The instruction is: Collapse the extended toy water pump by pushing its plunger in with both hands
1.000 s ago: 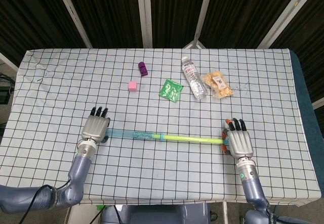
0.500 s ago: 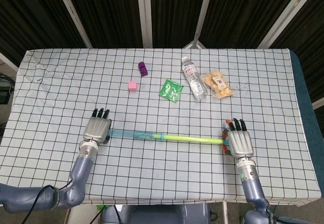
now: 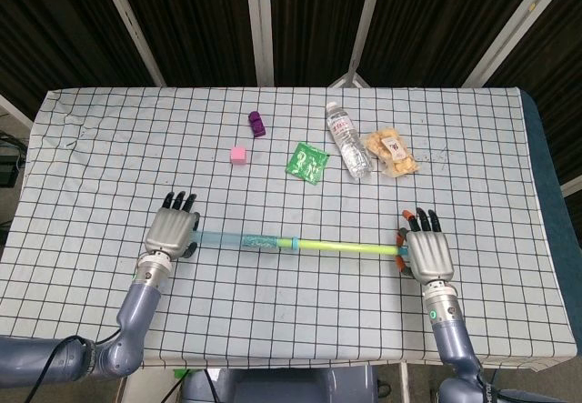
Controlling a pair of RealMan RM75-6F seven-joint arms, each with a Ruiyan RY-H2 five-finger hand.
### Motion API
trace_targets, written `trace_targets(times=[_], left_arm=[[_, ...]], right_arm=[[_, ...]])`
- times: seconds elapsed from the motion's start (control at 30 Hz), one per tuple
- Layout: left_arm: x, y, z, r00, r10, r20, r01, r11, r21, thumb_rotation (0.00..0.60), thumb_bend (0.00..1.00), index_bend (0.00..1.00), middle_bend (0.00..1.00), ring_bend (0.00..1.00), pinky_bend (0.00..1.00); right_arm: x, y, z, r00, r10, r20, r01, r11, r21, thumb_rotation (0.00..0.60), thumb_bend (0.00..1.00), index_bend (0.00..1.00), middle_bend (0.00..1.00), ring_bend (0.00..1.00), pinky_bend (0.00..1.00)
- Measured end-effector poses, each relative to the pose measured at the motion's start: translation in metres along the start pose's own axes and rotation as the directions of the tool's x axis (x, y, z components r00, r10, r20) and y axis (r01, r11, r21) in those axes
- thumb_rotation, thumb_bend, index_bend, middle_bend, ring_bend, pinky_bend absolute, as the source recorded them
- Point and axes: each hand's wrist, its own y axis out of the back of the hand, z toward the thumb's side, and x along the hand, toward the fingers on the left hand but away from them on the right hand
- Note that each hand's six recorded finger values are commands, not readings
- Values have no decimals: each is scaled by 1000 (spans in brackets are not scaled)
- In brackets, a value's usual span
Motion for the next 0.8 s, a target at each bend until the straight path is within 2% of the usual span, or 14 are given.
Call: trace_targets(times=[0.8], left_arm=[[-24, 17, 23, 996, 25, 84, -22, 999, -34, 600, 522, 567, 57, 0, 0]], right_arm=[[13, 13, 40, 997, -9, -71, 8, 1000, -8, 600, 490, 650, 196, 0, 0]])
